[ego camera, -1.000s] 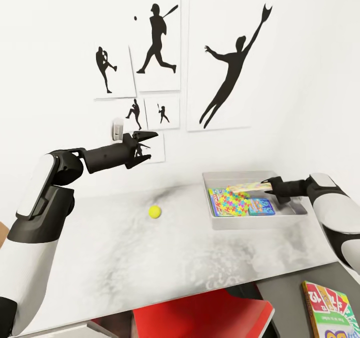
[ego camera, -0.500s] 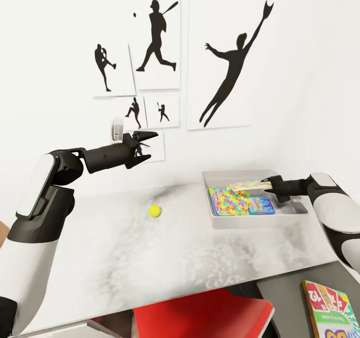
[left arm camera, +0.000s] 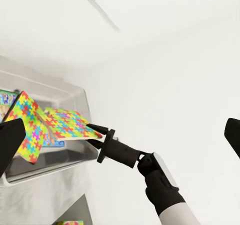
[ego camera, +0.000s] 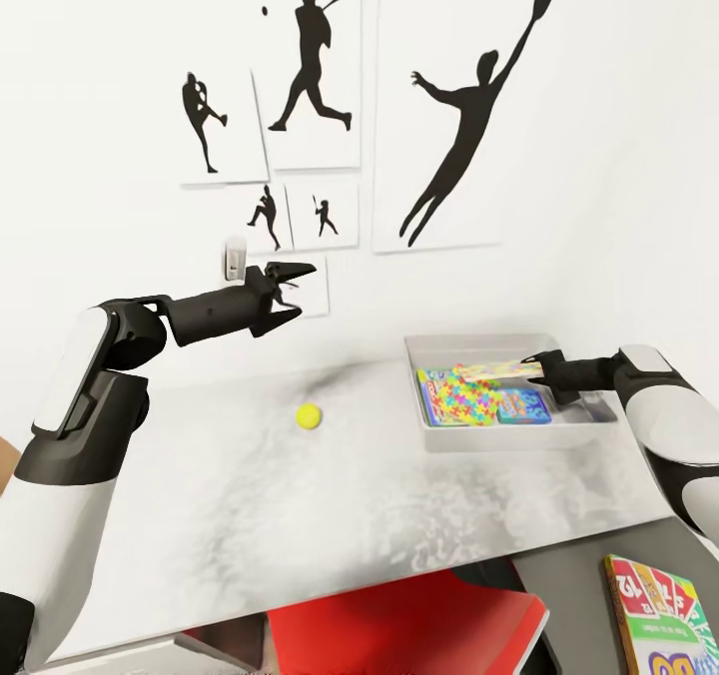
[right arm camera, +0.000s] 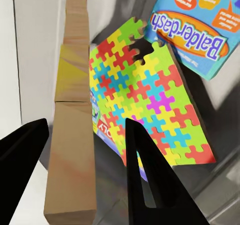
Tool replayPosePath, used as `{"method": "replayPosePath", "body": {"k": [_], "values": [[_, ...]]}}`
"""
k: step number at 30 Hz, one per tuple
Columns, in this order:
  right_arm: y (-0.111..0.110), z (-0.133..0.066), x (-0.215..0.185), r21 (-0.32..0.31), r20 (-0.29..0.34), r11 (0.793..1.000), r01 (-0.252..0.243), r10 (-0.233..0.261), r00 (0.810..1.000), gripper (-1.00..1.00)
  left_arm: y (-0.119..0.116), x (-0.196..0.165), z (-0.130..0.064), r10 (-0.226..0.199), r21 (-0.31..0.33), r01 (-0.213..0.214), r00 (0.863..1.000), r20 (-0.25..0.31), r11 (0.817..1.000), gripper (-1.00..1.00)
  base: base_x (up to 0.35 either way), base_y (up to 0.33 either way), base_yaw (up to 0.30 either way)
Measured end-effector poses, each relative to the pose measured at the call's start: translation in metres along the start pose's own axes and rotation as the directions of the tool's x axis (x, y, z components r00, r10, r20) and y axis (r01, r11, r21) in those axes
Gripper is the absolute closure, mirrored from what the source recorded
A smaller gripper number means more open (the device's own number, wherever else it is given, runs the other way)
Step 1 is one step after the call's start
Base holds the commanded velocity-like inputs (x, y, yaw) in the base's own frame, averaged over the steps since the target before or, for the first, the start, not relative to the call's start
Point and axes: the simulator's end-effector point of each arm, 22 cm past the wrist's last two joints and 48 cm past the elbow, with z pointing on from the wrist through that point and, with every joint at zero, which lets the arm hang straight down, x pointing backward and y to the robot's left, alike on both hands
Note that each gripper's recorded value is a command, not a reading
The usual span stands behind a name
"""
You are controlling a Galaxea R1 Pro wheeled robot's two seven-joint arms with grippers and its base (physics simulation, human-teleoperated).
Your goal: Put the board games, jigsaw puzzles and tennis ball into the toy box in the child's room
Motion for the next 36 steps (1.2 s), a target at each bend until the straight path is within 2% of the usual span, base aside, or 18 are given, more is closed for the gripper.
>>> {"method": "replayPosePath", "body": {"k": [20,36], "values": [[-0.015,0.017,0.0,0.029,-0.007,1.0,-0.008,0.008,1.0,1.0,0.021,0.002,0.008,-0.027,-0.017,0.027,1.0,-0.011,0.999,-1.0,0.0,0.0,0.0],[-0.019,0.02,0.0,0.035,-0.008,0.999,-0.01,0.01,1.0,1.0,0.026,0.003,0.009,-0.032,-0.024,0.032,0.999,-0.014,0.999,-1.0,0.0,0.0,0.0]]}}
